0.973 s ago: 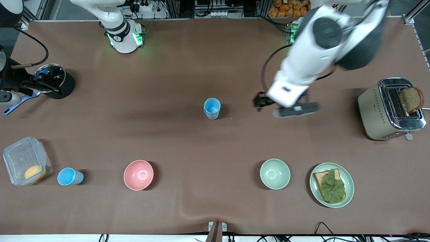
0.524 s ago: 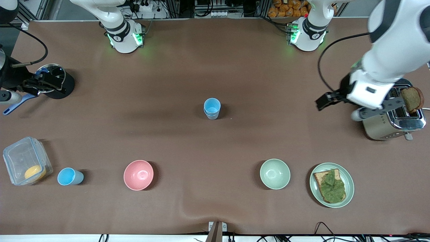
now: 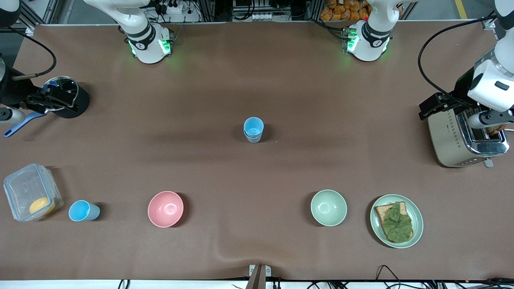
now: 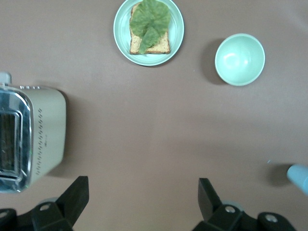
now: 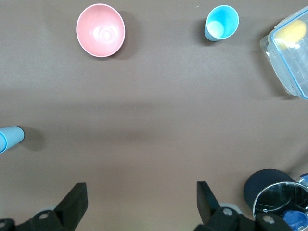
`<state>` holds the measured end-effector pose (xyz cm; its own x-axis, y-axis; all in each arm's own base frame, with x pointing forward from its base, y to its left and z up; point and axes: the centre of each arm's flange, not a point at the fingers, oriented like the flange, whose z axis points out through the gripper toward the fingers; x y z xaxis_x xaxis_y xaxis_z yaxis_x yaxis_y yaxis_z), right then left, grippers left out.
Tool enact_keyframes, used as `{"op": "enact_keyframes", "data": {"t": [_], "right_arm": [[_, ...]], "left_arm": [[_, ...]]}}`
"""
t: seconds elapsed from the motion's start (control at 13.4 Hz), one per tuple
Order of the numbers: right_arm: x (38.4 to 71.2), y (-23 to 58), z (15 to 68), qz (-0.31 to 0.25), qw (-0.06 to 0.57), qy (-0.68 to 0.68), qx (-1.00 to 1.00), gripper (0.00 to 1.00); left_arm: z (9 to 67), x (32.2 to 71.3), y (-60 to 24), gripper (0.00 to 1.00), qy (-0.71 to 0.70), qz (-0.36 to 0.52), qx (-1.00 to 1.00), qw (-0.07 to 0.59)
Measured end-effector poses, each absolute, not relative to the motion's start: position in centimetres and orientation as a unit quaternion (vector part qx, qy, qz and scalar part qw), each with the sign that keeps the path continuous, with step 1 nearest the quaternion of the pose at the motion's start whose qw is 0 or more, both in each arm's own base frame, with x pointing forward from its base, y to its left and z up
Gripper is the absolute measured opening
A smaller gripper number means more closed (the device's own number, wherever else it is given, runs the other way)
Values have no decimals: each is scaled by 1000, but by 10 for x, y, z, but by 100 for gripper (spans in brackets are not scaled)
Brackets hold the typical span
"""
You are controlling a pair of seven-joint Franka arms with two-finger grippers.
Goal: Stack blue cups with both arms
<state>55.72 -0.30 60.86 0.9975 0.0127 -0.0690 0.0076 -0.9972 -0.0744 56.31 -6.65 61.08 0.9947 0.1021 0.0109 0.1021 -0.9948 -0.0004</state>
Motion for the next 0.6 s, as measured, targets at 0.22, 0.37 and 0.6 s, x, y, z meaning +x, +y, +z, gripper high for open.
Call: {"op": "enact_keyframes", "data": {"t": [0.22, 0.37, 0.6], "right_arm": [[557, -4, 609, 35, 37, -4, -999, 100], [557, -6, 608, 36, 37, -2, -999, 100], [557, -7, 608, 37, 37, -1, -999, 100]], "left_arm": [[610, 560, -66, 100, -30, 4, -1000, 3], [611, 559, -64, 100, -30, 6, -1000, 4], [621, 554, -68, 100, -26, 10, -1000, 5]]}}
